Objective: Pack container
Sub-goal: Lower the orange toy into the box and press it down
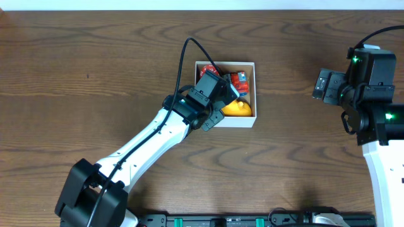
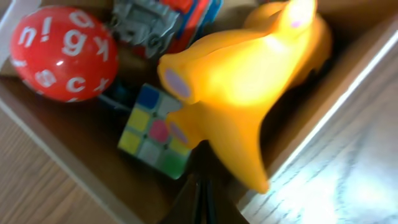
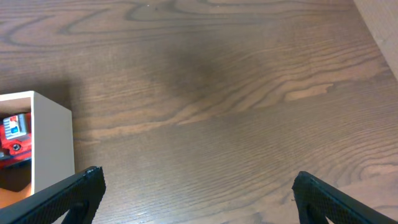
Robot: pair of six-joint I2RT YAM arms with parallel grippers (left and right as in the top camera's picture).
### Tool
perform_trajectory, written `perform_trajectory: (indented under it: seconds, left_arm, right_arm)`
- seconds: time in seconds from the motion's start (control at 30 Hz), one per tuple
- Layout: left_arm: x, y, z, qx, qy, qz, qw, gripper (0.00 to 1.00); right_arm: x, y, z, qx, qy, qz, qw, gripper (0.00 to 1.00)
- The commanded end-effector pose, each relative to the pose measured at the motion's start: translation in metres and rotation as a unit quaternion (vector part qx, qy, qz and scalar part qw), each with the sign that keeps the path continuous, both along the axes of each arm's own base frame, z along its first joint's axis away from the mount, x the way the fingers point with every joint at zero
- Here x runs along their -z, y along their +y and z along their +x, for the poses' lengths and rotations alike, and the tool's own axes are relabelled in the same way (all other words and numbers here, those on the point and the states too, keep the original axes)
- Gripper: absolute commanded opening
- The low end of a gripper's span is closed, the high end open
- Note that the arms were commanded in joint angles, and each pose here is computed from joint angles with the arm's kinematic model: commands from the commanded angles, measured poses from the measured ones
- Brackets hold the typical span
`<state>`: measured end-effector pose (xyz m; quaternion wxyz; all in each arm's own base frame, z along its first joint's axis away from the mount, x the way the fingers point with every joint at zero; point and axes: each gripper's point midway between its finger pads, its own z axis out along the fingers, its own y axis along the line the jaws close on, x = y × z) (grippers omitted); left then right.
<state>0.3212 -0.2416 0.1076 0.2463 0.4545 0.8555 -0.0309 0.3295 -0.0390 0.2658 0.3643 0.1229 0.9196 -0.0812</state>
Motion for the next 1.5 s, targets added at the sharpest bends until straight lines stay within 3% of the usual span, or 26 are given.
perform_trajectory:
  seconds: [0.0,0.67,0.83,1.0,1.47]
  left_arm:
    - [-0.006,-0.015,-0.003,0.017,0.011,-0.03,0.999,0.06]
    - [-0.019,-0.043,0.027,0.025,-0.051,-0.087,0.995,0.06]
    - [0.011,-0.048,0.036,0.025,-0.038,-0.076,0.996,0.06]
    - [0.016,-0.026,0.054,-0.009,-0.082,-0.009,0.997,0.06]
    - [-0.003,-0.028,0.06,-0.014,-0.107,-0.022,0.994,0.06]
  right_arm:
    - [-0.004,-0.004,0.0,0.013,-0.006,0.001,1.0,0.99]
    - [-0.004,-0.004,0.0,0.013,-0.006,0.001,1.0,0.99]
    - [-0.004,-0.004,0.0,0.013,-0.006,0.001,1.0,0.99]
    - [-0.004,-0.004,0.0,0.013,-0.006,0.001,1.0,0.99]
    - [-0.004,-0.004,0.0,0.013,-0.006,0.001,1.0,0.99]
